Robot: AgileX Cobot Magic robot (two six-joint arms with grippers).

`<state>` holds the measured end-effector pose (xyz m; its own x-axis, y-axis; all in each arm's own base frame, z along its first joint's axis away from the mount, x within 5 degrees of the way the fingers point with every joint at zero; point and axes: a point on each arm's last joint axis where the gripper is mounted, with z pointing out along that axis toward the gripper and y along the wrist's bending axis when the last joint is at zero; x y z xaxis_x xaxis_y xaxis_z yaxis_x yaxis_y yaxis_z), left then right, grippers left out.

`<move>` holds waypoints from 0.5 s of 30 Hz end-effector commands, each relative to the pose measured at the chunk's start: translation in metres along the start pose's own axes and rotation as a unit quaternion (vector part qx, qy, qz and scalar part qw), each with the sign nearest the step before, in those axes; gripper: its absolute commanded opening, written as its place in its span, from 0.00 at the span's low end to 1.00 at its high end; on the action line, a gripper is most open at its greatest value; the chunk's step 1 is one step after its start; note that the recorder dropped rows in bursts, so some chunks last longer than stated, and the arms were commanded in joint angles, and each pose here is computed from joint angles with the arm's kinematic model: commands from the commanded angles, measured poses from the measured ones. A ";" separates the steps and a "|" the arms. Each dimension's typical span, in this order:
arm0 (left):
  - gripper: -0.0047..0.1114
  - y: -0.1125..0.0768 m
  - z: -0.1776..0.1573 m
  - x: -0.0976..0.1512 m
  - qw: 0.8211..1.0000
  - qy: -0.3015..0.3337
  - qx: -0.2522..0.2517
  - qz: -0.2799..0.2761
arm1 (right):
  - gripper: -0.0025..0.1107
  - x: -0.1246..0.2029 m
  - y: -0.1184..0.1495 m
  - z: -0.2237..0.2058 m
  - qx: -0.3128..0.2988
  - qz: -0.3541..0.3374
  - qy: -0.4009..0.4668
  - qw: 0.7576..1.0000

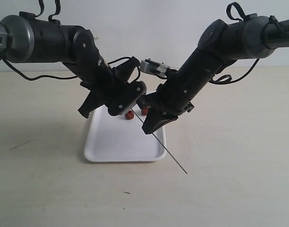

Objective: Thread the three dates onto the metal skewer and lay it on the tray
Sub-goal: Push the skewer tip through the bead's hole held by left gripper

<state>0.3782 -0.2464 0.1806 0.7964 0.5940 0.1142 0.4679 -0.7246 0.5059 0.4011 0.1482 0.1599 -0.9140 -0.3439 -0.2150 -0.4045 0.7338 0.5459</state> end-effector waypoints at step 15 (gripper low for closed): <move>0.25 0.006 -0.004 -0.013 0.999 -0.026 -0.007 -0.024 | 0.02 -0.014 0.004 -0.003 -0.030 0.034 -0.077 0.996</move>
<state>0.3781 -0.2464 0.1830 0.7941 0.5969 0.1146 0.4677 -0.7205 0.5120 0.4035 0.1497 0.1615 -0.9038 -0.3423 -0.2570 -0.4280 0.7146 0.5532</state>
